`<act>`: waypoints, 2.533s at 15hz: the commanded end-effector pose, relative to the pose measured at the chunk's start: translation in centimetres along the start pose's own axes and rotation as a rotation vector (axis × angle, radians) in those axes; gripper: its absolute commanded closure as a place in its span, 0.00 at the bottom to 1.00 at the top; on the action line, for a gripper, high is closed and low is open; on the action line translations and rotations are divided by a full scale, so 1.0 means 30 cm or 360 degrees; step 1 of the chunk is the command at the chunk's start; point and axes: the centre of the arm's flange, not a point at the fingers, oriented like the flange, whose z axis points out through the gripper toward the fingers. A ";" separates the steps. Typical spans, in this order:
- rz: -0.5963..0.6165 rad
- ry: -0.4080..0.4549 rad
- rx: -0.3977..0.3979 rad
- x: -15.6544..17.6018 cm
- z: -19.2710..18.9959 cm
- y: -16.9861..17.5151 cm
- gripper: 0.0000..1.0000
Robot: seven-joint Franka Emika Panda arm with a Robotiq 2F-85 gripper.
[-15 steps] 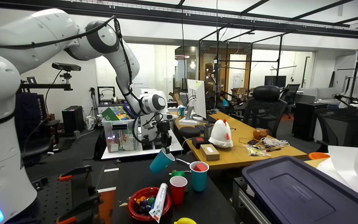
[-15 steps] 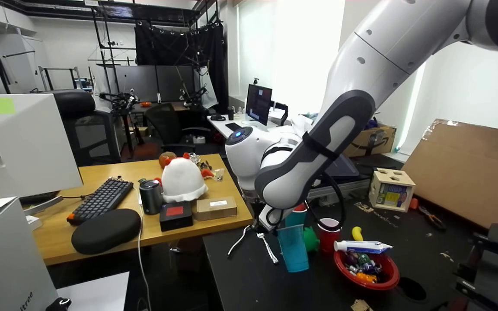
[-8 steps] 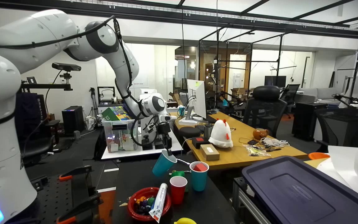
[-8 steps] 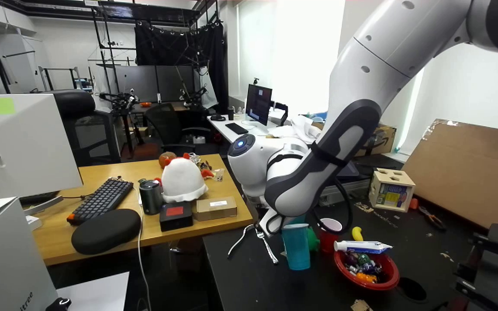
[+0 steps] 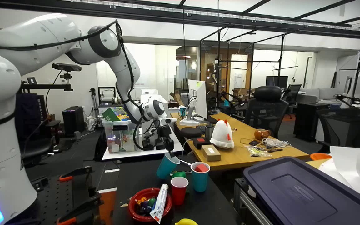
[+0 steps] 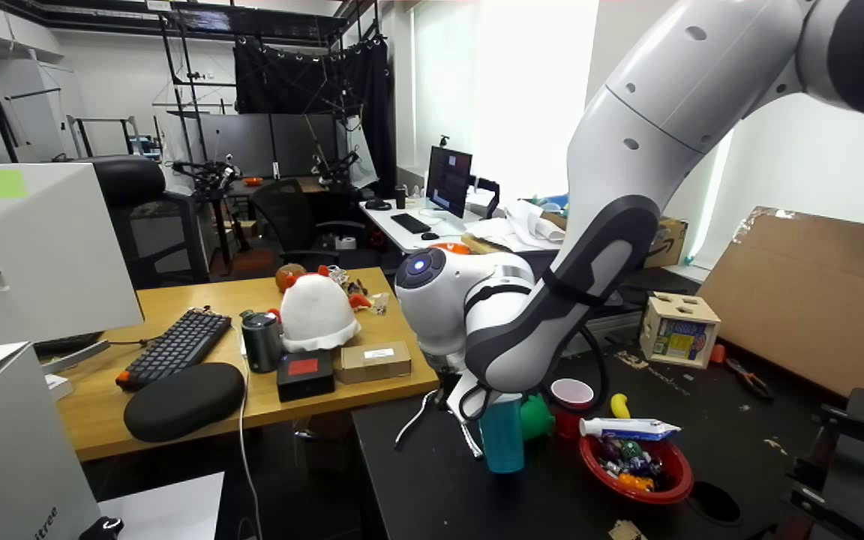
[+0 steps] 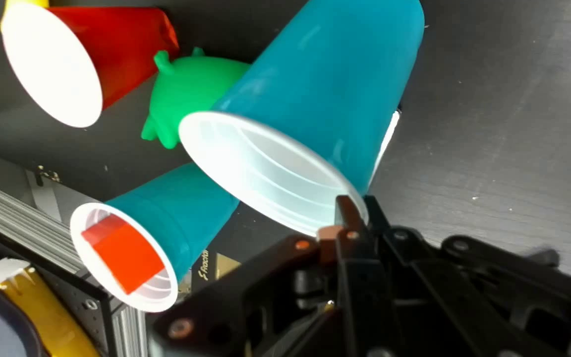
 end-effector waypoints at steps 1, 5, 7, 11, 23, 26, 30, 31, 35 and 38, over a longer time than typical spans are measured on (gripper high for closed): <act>-0.0157 0.0068 0.0123 0.038 0.012 -0.060 0.99; -0.0396 0.0151 0.0277 0.059 -0.016 -0.140 0.99; -0.0501 0.0194 0.0327 0.070 -0.040 -0.170 0.99; -0.0666 0.0260 0.0360 0.086 -0.097 -0.210 0.99; -0.0706 0.0473 0.0037 0.020 -0.123 -0.187 0.99; -0.0638 0.0617 -0.0033 -0.002 -0.182 -0.206 0.99; -0.0499 0.0788 -0.0069 -0.061 -0.259 -0.237 0.99; -0.0459 0.0815 -0.0069 -0.084 -0.274 -0.245 0.99; -0.0326 0.0861 -0.0069 -0.171 -0.274 -0.262 0.99; -0.0226 0.0872 -0.0085 -0.234 -0.250 -0.258 0.99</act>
